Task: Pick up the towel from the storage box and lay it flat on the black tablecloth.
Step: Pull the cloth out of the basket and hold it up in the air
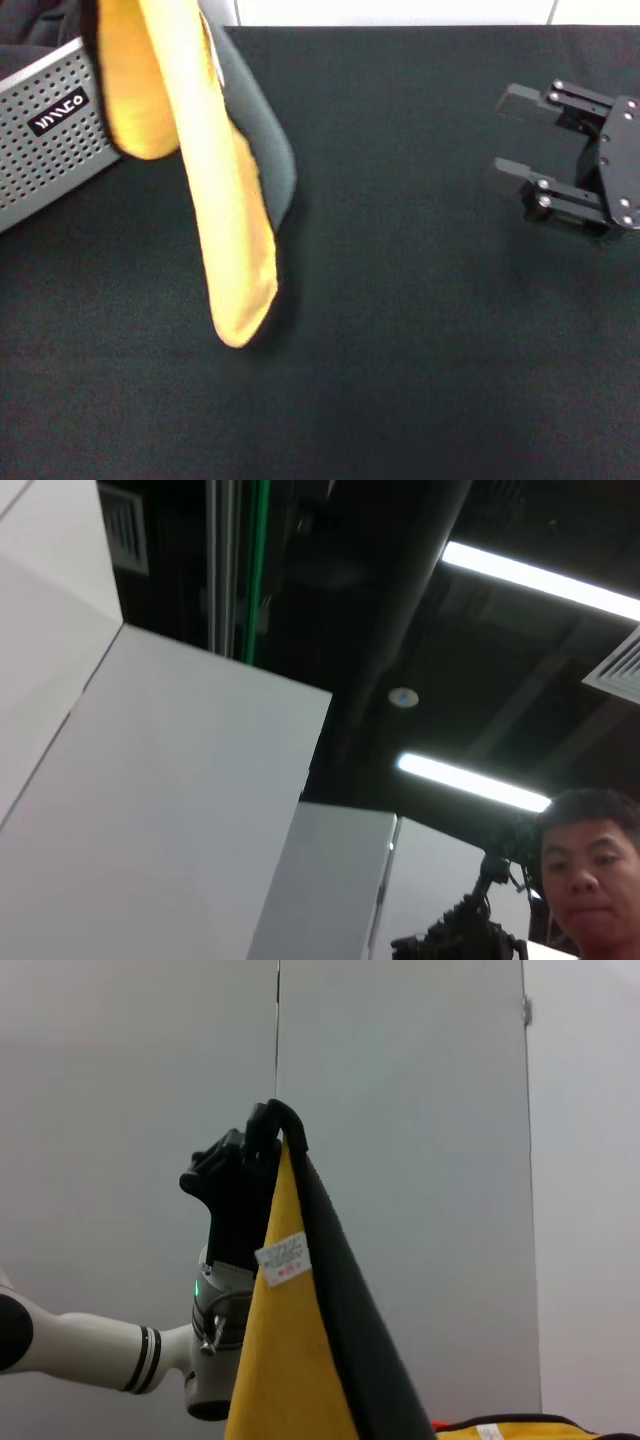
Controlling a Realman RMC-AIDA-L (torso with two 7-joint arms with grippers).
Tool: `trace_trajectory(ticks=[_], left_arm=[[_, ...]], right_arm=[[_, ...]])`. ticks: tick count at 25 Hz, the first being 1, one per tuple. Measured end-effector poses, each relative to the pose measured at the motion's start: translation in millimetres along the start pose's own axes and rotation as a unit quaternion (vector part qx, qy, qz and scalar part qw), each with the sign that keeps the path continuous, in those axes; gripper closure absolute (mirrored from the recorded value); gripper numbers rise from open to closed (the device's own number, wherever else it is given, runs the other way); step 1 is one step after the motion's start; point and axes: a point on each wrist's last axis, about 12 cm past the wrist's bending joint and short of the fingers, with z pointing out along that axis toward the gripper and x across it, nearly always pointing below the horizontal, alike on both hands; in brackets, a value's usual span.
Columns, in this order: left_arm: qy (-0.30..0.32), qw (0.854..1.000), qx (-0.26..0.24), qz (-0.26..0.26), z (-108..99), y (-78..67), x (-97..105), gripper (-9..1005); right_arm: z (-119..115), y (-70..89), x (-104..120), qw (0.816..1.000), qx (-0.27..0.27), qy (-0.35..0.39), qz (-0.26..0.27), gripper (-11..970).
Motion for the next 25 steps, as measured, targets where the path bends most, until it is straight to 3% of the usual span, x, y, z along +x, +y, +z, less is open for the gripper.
trace_trajectory(ticks=[7, 16, 25], left_arm=[[0.030, 0.999, 0.014, -0.016, 14, 12.1, -2, 985], [0.053, 0.998, 0.041, -0.019, 35, 24.5, -6, 984], [0.041, 0.998, 0.052, -0.006, 39, 24.8, -13, 984]], right_arm=[[24, -10.4, 9, 1.000, -0.009, 0.007, 0.010, 327], [64, -4.4, 28, 0.995, -0.079, 0.055, 0.034, 327], [59, -7.8, 49, 0.993, -0.017, 0.113, 0.024, 327]])
